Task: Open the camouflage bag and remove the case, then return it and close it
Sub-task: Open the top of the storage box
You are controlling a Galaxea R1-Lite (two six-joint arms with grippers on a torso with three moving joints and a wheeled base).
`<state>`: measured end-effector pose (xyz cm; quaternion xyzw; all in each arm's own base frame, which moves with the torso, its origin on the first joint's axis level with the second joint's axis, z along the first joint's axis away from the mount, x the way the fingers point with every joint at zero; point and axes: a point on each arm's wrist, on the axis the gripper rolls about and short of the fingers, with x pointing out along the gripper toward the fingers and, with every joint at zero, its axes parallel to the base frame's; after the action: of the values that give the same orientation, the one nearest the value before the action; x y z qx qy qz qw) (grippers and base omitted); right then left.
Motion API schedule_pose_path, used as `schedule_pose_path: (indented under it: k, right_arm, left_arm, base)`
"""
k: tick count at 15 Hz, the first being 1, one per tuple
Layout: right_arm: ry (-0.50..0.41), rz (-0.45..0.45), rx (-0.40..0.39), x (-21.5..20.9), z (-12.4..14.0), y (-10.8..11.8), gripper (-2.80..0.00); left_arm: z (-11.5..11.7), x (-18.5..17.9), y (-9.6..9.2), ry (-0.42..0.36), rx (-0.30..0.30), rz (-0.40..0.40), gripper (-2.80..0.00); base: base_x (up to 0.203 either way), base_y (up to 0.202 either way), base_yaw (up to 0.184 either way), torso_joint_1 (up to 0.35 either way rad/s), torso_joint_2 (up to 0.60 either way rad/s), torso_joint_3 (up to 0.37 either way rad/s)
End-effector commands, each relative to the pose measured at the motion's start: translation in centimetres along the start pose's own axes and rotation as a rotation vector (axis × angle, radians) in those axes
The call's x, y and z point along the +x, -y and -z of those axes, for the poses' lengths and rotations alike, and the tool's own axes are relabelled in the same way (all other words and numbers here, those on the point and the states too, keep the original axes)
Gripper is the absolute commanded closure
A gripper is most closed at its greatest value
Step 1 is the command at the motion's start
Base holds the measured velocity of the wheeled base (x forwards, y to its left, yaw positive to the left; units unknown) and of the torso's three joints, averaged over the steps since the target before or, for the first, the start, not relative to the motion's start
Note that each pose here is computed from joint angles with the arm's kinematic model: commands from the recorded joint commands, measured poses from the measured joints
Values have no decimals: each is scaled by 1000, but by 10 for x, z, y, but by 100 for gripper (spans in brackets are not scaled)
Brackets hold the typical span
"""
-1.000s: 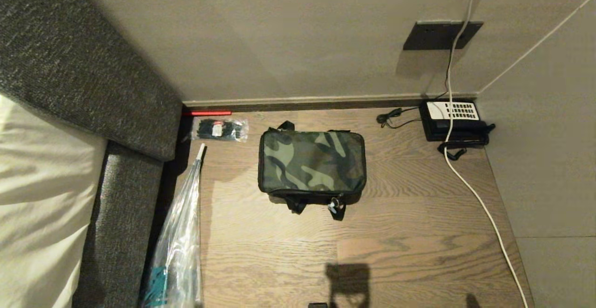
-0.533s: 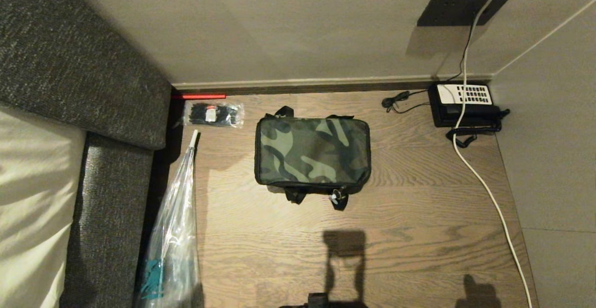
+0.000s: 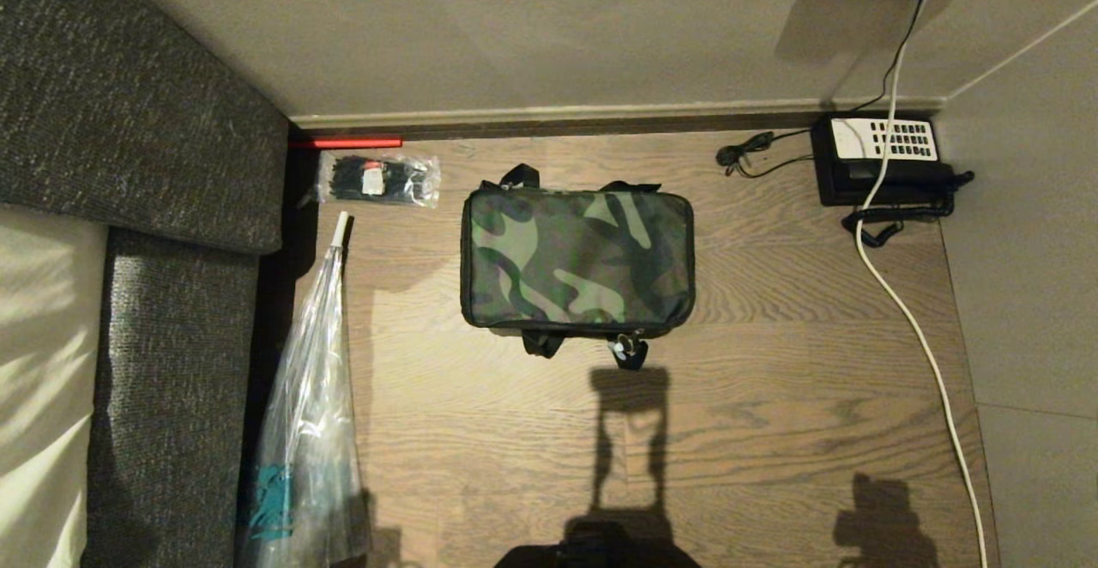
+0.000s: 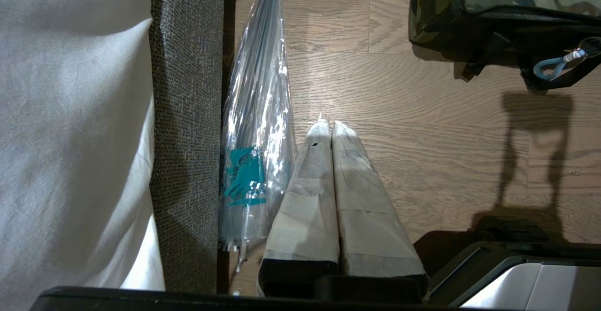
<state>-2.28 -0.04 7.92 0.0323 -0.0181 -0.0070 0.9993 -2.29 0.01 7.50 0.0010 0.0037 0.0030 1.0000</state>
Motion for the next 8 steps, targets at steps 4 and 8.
schedule_pose_path:
  k: [4,8]
  right_arm:
    - [18,-1,0,-1,4,0,0]
    - [18,-1,0,-1,4,0,0]
  left_arm:
    - [0,0,0,-2,-8,0,0]
    - [0,0,0,0,-11,-2,0]
  base:
    - [0,0,0,1,0,-21]
    - [0,0,0,0,0,0]
